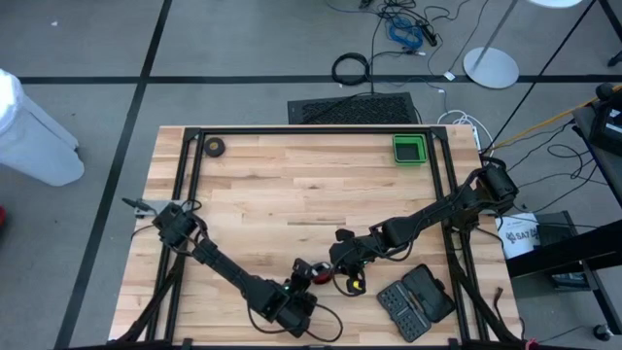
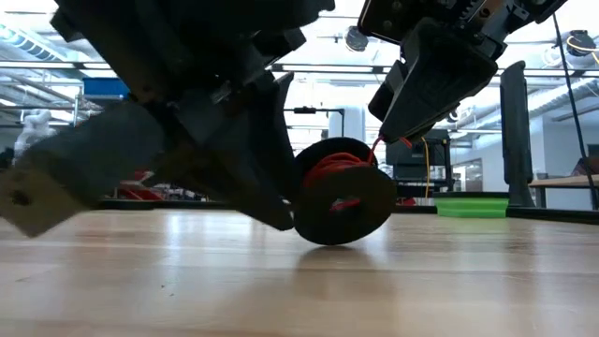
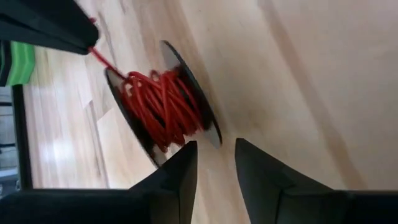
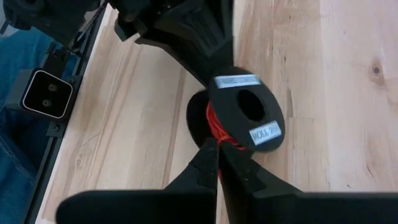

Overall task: Coil cords
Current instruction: Coil the red wire into the spool

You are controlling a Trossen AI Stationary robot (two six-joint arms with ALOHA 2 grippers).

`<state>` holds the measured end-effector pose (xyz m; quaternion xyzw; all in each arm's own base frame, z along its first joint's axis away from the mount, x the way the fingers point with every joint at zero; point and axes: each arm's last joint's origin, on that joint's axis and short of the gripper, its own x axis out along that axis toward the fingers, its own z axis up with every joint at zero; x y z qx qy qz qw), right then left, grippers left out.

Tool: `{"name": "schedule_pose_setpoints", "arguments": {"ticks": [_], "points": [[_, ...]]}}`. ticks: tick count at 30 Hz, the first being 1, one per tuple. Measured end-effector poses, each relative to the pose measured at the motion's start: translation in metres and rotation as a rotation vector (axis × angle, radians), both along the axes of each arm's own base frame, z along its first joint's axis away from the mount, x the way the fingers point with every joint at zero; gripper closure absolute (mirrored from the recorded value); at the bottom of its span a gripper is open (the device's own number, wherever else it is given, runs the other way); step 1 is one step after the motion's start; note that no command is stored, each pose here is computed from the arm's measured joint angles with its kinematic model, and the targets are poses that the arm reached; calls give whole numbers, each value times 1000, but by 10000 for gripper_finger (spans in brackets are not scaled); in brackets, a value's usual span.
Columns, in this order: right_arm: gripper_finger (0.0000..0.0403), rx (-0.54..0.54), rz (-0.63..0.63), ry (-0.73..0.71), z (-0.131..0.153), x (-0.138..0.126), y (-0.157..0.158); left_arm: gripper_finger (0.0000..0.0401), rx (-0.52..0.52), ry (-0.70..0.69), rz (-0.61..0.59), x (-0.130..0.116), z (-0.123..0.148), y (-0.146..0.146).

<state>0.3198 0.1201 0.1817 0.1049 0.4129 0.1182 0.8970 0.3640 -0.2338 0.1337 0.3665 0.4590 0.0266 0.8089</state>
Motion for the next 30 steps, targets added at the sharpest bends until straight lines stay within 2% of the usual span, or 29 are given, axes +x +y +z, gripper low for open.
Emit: {"name": "schedule_pose_setpoints", "arguments": {"ticks": [7,17,26,30], "points": [[403,1,-1,6,0,0,0,286,-31,-18,-24,0,9,-10],[403,1,-11,92,-5,-6,-2,286,-66,-68,-27,7,26,-18],[403,-2,-8,90,-5,-6,-2,285,21,-157,4,5,34,-24],[403,-3,-6,90,-5,-6,-2,286,26,-205,88,13,35,-12]]}}
